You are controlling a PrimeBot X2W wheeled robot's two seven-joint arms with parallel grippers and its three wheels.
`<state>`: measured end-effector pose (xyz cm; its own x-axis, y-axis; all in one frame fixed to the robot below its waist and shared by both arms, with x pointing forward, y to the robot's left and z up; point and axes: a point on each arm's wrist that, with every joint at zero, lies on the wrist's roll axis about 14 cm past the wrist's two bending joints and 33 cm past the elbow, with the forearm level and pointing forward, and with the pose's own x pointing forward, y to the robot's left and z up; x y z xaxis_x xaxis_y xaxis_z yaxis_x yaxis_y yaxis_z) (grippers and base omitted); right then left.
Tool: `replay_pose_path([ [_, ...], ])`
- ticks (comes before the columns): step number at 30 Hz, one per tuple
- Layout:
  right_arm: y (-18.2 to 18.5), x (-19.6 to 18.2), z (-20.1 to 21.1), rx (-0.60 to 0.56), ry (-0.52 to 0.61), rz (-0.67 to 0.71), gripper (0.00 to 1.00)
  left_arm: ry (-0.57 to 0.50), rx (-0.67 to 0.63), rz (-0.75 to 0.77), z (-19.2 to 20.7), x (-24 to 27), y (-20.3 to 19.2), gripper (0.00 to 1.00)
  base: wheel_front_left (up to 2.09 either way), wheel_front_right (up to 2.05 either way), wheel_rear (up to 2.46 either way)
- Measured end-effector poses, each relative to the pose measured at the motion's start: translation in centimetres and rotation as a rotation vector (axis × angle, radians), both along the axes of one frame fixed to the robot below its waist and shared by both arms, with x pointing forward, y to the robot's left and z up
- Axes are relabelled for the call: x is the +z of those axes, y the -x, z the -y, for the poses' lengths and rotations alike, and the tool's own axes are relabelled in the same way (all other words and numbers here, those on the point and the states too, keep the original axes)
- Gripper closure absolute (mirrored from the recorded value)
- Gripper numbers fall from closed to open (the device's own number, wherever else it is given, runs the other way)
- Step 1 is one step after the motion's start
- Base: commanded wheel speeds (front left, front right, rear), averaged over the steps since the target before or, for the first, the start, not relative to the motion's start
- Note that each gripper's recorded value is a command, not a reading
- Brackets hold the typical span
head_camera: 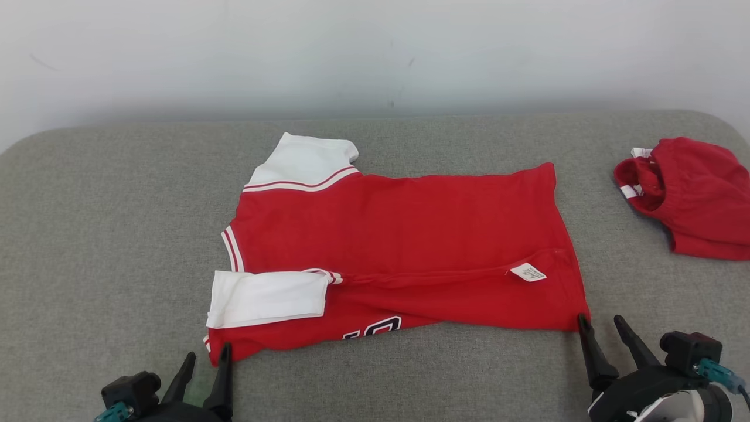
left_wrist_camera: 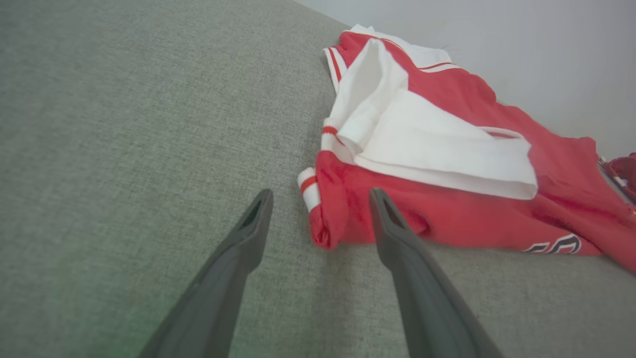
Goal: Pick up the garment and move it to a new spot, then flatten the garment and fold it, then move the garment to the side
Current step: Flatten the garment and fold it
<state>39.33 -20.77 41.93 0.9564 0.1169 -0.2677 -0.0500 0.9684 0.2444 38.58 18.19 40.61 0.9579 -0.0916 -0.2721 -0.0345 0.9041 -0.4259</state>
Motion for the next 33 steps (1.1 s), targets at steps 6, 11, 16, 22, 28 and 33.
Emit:
replay_pose_path([
  [6, 0.4, -1.7, -0.5, 0.004, 0.007, -0.059, 0.00, -0.024, -0.023, -0.033, 0.7, -1.1, 0.2, 0.00, 0.00, 0.00, 0.00],
  [11, -0.2, -2.2, -1.0, 0.003, 0.000, -0.075, 0.00, -0.035, -0.026, -0.043, 0.8, -1.4, -0.4, 0.00, 0.00, 0.00, 0.00],
  [16, -0.6, -3.0, -1.5, 0.012, 0.001, -0.101, 1.00, -0.037, -0.038, -0.069, 1.2, -2.2, -0.5, 1.00, 0.00, 0.00, 0.00],
  [22, -0.9, -2.1, -1.5, -0.002, -0.015, -0.053, 1.00, -0.040, -0.048, -0.071, 1.2, -2.1, -0.6, 1.00, 0.00, 0.00, 0.00],
  [28, 0.7, -1.1, -0.5, -0.014, -0.021, -0.012, 1.00, -0.053, -0.052, -0.039, 0.5, -1.3, 1.0, 1.00, 0.00, 0.00, 0.00],
  [33, 3.5, -1.1, 0.7, -0.035, -0.039, -0.016, 1.00, -0.046, -0.042, -0.020, -0.3, -0.9, 3.2, 1.00, 0.00, 0.00, 0.00],
])
